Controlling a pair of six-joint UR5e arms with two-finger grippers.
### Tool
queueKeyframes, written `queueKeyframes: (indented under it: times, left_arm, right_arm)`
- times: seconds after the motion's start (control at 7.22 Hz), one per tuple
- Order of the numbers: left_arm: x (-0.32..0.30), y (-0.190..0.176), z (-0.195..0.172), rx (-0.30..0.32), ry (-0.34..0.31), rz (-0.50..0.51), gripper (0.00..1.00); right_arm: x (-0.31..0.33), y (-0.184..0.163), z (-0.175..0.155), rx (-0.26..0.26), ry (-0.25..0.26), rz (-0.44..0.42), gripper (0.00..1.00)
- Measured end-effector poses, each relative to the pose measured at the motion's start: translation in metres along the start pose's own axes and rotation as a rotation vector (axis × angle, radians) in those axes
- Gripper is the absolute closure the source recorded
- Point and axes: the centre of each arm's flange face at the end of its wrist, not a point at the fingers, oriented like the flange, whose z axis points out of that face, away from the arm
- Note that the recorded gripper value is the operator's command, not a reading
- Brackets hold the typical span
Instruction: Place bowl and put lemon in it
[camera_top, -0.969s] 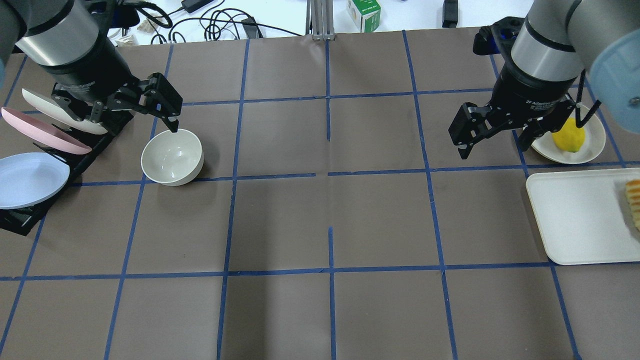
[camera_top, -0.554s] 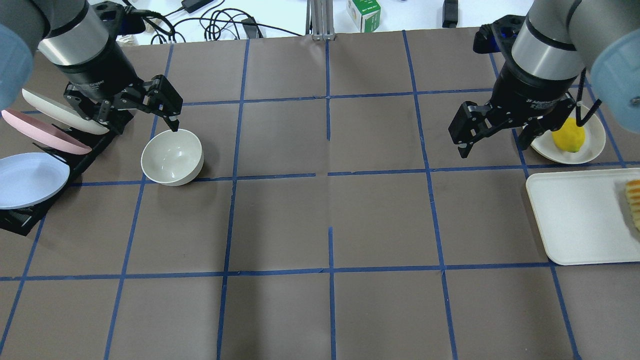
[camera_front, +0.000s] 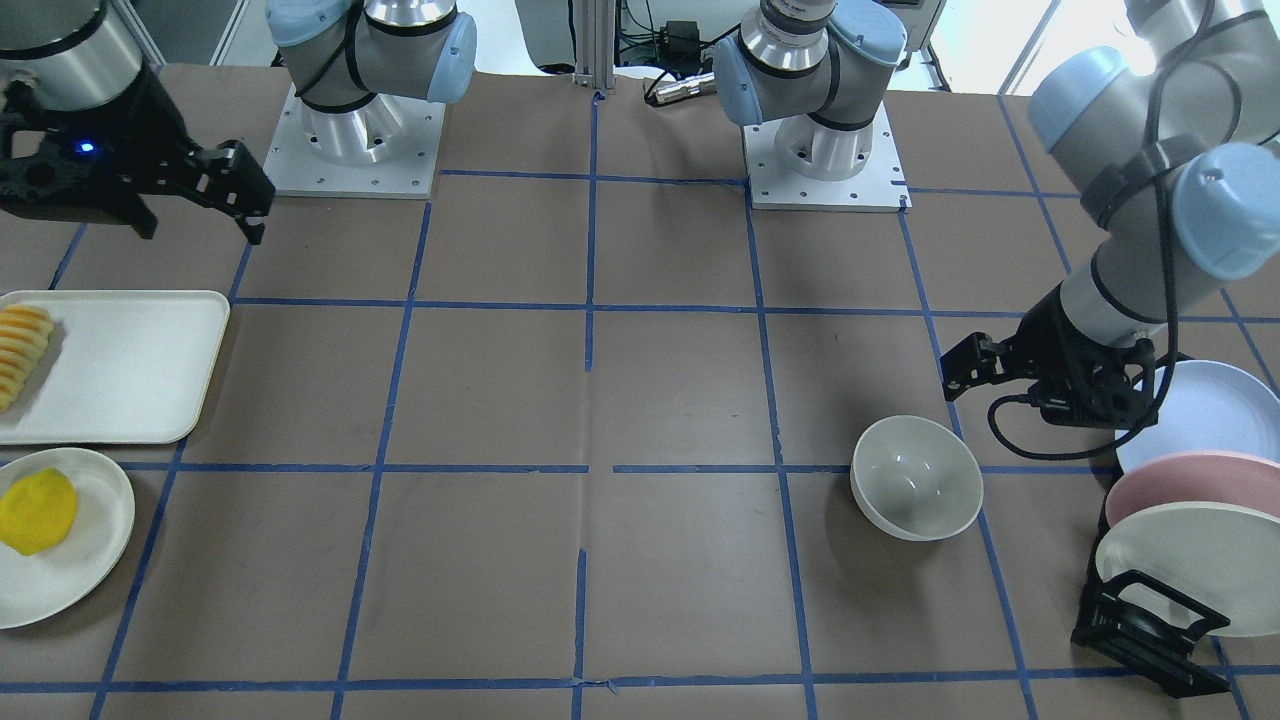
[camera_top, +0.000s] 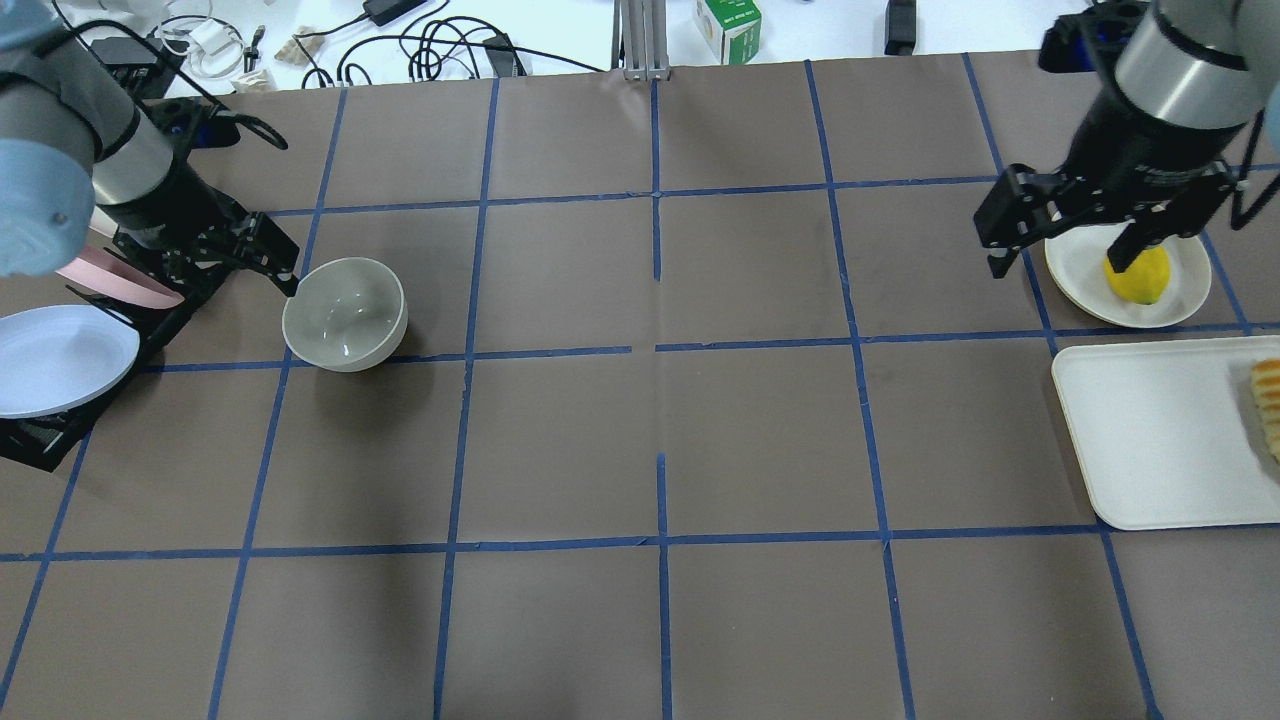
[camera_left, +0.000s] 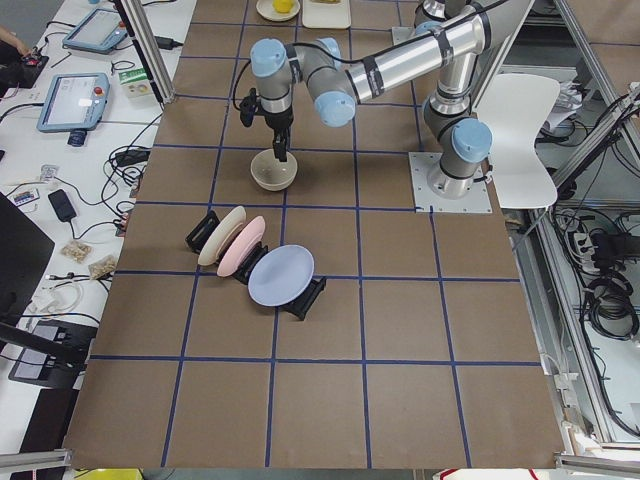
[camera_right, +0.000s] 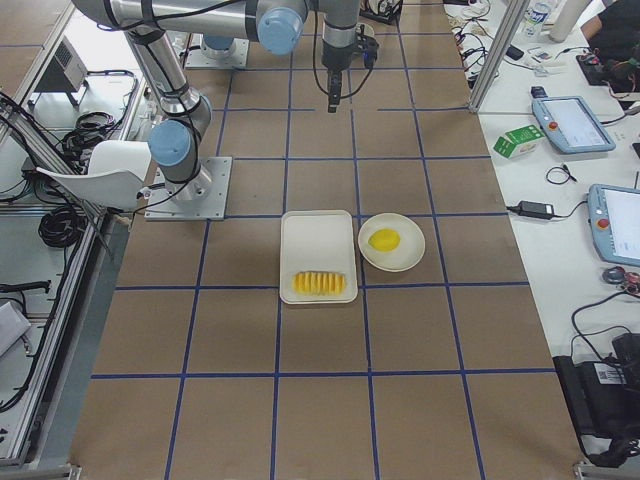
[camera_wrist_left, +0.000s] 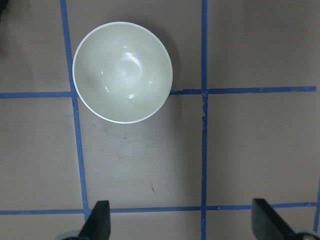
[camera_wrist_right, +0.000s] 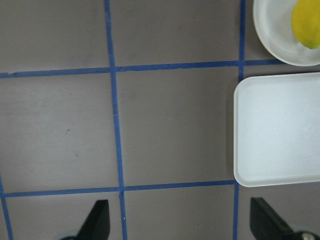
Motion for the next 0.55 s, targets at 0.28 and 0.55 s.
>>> queueKeyframes:
  times: [0.28,0.55]
  left_arm:
    - [-0.017,-0.010,0.060,0.027,-0.003,-0.001,0.00]
    - [-0.021,-0.021,0.095,0.045,0.016,-0.003,0.23]
  right_arm:
    - [0.073,-0.028,0.029,-0.028,0.002,0.024,0.00]
    - [0.161,-0.053,0.069,-0.043,0.011,-0.025,0.00]
